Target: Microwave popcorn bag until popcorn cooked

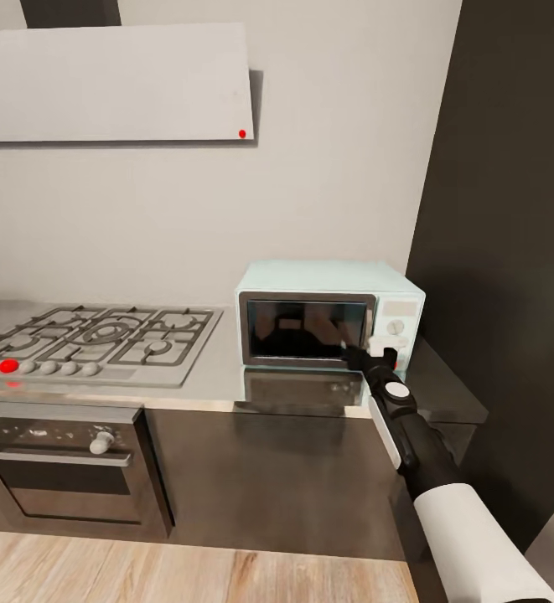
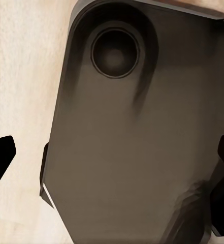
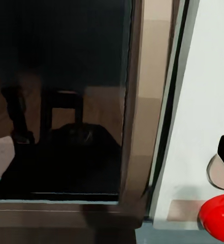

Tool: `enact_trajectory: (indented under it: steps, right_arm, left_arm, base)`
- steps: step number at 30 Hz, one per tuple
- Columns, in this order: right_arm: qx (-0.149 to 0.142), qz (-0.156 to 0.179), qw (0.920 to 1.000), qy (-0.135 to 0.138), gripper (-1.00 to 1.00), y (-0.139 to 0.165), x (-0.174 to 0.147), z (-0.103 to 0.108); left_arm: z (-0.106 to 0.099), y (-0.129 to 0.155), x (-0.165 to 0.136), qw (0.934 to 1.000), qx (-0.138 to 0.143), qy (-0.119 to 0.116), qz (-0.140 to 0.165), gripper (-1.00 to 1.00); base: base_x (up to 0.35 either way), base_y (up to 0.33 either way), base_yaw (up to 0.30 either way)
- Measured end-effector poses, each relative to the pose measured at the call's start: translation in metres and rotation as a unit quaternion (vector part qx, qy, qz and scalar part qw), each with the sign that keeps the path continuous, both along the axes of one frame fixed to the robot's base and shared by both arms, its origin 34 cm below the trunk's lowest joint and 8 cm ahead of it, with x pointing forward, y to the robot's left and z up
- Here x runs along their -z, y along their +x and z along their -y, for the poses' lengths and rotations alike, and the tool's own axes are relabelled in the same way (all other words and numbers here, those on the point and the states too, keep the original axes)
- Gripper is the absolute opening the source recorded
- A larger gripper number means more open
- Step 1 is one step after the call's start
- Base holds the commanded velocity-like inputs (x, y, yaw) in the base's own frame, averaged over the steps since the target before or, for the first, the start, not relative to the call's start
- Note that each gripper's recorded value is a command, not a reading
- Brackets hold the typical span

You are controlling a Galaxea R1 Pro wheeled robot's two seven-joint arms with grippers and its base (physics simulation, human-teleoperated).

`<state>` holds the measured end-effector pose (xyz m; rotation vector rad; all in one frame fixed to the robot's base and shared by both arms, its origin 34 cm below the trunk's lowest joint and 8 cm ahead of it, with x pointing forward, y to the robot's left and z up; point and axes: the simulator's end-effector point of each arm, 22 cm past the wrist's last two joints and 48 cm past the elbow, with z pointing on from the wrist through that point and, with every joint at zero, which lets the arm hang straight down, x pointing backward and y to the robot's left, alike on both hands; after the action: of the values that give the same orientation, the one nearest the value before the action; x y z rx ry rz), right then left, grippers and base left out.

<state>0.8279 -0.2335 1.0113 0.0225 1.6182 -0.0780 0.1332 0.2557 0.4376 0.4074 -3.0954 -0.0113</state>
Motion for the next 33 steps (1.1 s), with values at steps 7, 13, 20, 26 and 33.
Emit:
enact_trajectory:
  steps: [7, 13, 20, 26, 33]
  right_arm:
    - [0.008, -0.001, 0.9999, -0.011, 1.0, 0.0, 0.001, 0.016]
    - [0.008, -0.001, 0.9999, -0.013, 1.0, 0.0, 0.001, 0.016]
    - [0.003, 0.005, 0.9999, -0.012, 1.0, 0.0, -0.003, 0.008]
    - [0.003, 0.02, 0.9997, -0.01, 1.0, 0.0, -0.01, 0.009]
    - [0.005, 0.026, 0.9996, -0.009, 1.0, 0.0, -0.013, 0.009]
  left_arm:
    - [0.0, 0.0, 0.0, 1.0, 0.0, 0.0, 0.0, 1.0]
    - [0.0, 0.0, 0.0, 1.0, 0.0, 0.0, 0.0, 1.0]
    - [-0.002, -0.001, 0.0, 1.0, -0.001, 0.002, 0.0, 1.0]
    - [-0.002, -0.001, 0.0, 1.0, -0.001, 0.002, 0.0, 1.0]
    - [-0.002, 0.0, 0.0, 1.0, -0.001, 0.002, 0.001, 1.0]
  base:
    - [0.0, 0.0, 0.0]
    - [0.0, 0.0, 0.0]
    - [0.0, 0.0, 0.0]
    - [0.0, 0.0, 0.0]
    - [0.0, 0.0, 0.0]
